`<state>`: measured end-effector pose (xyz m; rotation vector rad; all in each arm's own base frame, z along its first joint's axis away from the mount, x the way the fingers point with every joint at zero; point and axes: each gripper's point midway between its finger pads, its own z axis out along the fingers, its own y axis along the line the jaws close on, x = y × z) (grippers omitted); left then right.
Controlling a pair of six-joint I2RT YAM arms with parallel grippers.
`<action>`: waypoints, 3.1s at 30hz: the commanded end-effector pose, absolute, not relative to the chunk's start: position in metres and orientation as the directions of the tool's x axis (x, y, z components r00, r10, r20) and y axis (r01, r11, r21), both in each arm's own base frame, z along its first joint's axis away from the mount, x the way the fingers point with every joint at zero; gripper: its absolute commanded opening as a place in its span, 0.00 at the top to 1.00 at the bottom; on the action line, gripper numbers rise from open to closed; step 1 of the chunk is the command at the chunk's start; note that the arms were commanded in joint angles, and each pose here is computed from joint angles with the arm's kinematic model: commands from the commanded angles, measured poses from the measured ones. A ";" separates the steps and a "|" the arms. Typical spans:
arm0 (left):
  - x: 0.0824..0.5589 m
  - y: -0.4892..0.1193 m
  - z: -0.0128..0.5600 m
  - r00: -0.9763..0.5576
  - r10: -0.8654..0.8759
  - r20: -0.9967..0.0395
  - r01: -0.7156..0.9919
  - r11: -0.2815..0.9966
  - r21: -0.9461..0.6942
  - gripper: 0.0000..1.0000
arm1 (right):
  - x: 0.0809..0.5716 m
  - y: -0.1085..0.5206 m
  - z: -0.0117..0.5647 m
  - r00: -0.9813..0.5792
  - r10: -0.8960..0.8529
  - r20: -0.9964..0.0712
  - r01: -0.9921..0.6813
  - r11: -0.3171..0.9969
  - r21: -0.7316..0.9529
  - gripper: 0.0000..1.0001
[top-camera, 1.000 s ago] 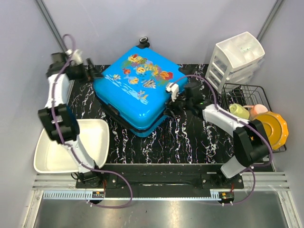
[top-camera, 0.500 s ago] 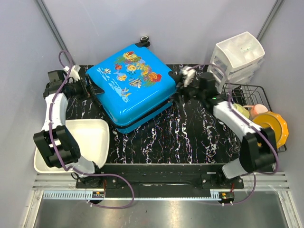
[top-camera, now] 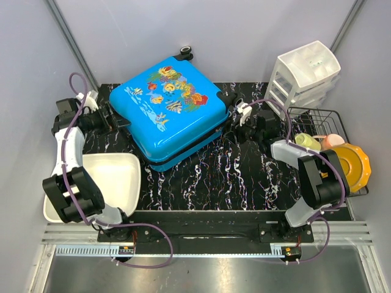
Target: Open, take out, and arrange the luggage
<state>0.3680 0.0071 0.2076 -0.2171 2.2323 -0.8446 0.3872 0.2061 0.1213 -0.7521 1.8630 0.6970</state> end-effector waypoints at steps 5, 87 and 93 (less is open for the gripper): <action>0.345 0.019 0.202 -0.698 -0.396 -0.596 0.079 0.785 -0.614 0.05 | 0.414 0.225 0.140 -0.199 -0.123 -0.972 -0.784 0.615 0.083 0.54; 0.395 0.049 0.099 -0.675 -0.614 -0.408 -0.283 0.727 -0.625 0.53 | 0.428 0.246 0.144 -0.157 -0.183 -0.970 -0.747 0.665 -0.005 1.00; 0.401 0.027 0.082 -0.722 -0.584 -0.370 -0.279 0.736 -0.617 0.52 | 0.428 0.246 0.143 -0.159 -0.188 -0.969 -0.749 0.662 -0.006 1.00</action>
